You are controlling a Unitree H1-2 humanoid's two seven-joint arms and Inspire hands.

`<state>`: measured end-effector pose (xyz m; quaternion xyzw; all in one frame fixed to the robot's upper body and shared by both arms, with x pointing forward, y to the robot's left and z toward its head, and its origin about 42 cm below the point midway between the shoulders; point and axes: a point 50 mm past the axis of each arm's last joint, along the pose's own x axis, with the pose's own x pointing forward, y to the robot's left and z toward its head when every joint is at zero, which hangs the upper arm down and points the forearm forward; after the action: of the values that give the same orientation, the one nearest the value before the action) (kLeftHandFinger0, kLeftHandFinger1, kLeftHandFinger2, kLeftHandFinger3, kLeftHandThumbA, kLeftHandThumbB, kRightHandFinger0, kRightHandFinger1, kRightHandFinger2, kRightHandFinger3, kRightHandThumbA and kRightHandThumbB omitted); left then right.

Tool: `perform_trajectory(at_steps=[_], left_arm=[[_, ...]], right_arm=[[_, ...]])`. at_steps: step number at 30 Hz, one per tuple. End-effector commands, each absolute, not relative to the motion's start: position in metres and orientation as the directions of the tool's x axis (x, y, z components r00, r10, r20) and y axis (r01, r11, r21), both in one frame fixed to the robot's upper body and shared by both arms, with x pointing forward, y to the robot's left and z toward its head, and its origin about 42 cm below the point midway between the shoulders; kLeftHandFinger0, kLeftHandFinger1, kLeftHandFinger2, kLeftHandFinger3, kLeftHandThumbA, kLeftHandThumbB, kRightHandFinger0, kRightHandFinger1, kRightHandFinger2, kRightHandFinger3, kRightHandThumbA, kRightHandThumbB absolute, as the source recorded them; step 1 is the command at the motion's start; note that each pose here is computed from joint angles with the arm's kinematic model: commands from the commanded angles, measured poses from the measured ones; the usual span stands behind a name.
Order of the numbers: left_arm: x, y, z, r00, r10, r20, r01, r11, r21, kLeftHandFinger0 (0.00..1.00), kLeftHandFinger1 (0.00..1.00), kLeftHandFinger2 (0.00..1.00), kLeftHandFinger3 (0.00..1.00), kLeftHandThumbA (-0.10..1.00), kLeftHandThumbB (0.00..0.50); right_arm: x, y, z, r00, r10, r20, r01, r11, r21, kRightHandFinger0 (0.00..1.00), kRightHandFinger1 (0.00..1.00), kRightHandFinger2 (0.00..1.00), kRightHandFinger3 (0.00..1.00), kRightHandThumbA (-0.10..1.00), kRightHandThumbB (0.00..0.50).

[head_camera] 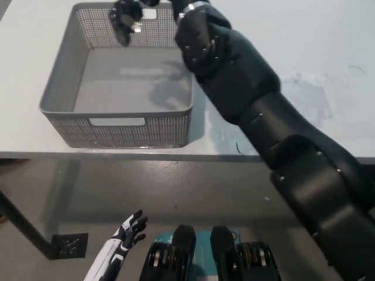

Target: Use the right hand to pick up a webcam and put it into a container on the left side

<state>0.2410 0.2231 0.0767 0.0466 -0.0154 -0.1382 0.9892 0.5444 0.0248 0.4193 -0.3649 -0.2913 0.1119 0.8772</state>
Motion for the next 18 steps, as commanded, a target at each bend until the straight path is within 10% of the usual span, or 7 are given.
perform_trajectory(at_steps=[1, 9, 13, 15, 16, 18], left_arm=[[0.248, 0.221, 0.088, 0.946, -0.323, 0.042, 0.315, 0.940, 0.131, 1.00, 1.00, 1.00, 1.00, 0.95, 0.102], [0.249, 0.214, 0.092, 0.928, -0.371, 0.033, 0.359, 0.914, 0.187, 1.00, 1.00, 1.00, 1.00, 0.97, 0.118], [0.253, 0.214, 0.097, 0.923, -0.383, 0.038, 0.368, 0.907, 0.206, 1.00, 1.00, 1.00, 1.00, 0.97, 0.110], [0.255, 0.213, 0.098, 0.920, -0.389, 0.042, 0.372, 0.903, 0.214, 1.00, 1.00, 1.00, 1.00, 0.96, 0.101], [0.256, 0.213, 0.099, 0.920, -0.390, 0.043, 0.373, 0.903, 0.215, 1.00, 1.00, 1.00, 1.00, 0.96, 0.101], [0.256, 0.212, 0.099, 0.916, -0.399, 0.035, 0.382, 0.897, 0.223, 1.00, 1.00, 1.00, 1.00, 0.97, 0.106]], right_arm=[[0.528, 0.058, 0.468, 0.720, 0.435, 0.540, 0.088, 0.715, -0.694, 0.00, 0.26, 0.71, 0.80, -0.10, 0.188], [0.538, 0.055, 0.418, 0.787, 0.438, 0.434, 0.052, 0.654, -0.754, 0.00, 0.17, 0.61, 0.57, -0.10, 0.231], [0.544, 0.045, 0.402, 0.819, 0.423, 0.388, 0.026, 0.649, -0.761, 0.00, 0.24, 0.69, 0.66, -0.10, 0.212], [0.548, 0.041, 0.399, 0.853, 0.420, 0.308, -0.028, 0.627, -0.778, 0.11, 0.38, 0.80, 0.93, 0.06, 0.258], [0.549, 0.040, 0.398, 0.859, 0.420, 0.292, -0.037, 0.620, -0.783, 0.07, 0.26, 0.54, 0.84, 0.15, 0.267], [0.552, 0.038, 0.398, 0.869, 0.472, 0.147, -0.156, 0.545, -0.824, 0.88, 1.00, 1.00, 1.00, 0.74, 0.422]])
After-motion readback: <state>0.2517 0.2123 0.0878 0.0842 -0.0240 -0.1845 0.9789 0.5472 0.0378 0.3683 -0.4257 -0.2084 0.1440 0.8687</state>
